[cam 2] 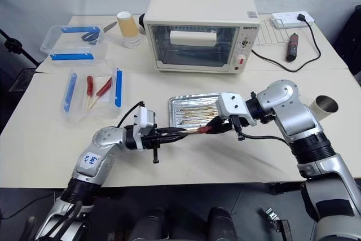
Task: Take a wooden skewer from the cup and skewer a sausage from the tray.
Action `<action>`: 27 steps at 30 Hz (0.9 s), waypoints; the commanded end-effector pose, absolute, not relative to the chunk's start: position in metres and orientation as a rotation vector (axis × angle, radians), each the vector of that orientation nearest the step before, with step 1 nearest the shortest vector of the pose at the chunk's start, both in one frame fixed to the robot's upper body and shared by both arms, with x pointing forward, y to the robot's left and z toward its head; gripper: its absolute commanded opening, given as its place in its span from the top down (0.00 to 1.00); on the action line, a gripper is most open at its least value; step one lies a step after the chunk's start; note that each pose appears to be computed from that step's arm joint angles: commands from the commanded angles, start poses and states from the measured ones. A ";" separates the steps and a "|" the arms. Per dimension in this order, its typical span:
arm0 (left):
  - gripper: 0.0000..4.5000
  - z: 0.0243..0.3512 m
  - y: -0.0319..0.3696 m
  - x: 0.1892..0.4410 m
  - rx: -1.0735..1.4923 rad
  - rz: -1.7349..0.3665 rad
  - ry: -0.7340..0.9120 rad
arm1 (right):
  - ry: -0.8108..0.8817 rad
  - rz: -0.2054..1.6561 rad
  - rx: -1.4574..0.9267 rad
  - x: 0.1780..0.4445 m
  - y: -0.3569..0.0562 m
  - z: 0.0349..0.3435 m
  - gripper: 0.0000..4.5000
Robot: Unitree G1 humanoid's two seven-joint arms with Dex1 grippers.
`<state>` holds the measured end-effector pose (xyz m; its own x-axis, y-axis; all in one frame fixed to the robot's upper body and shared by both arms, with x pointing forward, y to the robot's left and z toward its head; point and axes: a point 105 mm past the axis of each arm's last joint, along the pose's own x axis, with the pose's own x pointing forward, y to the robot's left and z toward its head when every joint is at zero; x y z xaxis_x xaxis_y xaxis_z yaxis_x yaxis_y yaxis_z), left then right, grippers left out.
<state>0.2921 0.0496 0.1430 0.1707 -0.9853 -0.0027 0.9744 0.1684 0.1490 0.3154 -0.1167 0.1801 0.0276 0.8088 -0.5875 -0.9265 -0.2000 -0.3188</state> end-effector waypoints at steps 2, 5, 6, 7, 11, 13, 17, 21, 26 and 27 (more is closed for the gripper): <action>1.00 0.154 0.032 0.281 0.136 -1.474 -0.163 | 0.144 1.691 -0.743 0.303 -0.099 0.192 0.92; 1.00 0.154 0.042 0.281 0.138 -1.445 -0.160 | 0.192 1.665 -0.713 0.304 -0.105 0.191 0.86; 1.00 0.153 0.046 0.281 0.139 -1.433 -0.158 | 0.199 1.662 -0.711 0.303 -0.108 0.191 0.80; 1.00 0.153 0.051 0.281 0.140 -1.419 -0.156 | 0.195 1.656 -0.712 0.304 -0.110 0.191 0.75; 1.00 0.144 0.074 0.277 0.158 -1.360 -0.122 | 0.157 1.637 -0.700 0.303 -0.117 0.196 0.47; 1.00 0.140 0.092 0.271 0.152 -1.306 -0.109 | 0.151 1.625 -0.703 0.301 -0.127 0.198 0.31; 1.00 0.136 0.120 0.260 0.155 -1.206 -0.105 | 0.144 1.622 -0.665 0.292 -0.141 0.201 0.00; 1.00 0.153 0.158 0.252 0.098 -0.982 -0.196 | -0.028 1.563 -0.544 0.284 -0.152 0.218 0.00; 1.00 0.183 0.211 0.252 0.011 -0.595 -0.329 | -0.247 1.402 -0.324 0.278 -0.160 0.233 0.00; 1.00 0.188 0.221 0.254 -0.008 -0.507 -0.356 | -0.281 1.369 -0.281 0.276 -0.160 0.234 0.00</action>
<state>0.2564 0.2088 0.1712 0.7824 -0.5639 0.2643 0.5639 0.8216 0.0837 0.2810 -0.1597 0.2178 0.1560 0.9862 -0.0547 -0.9407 0.1314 -0.3127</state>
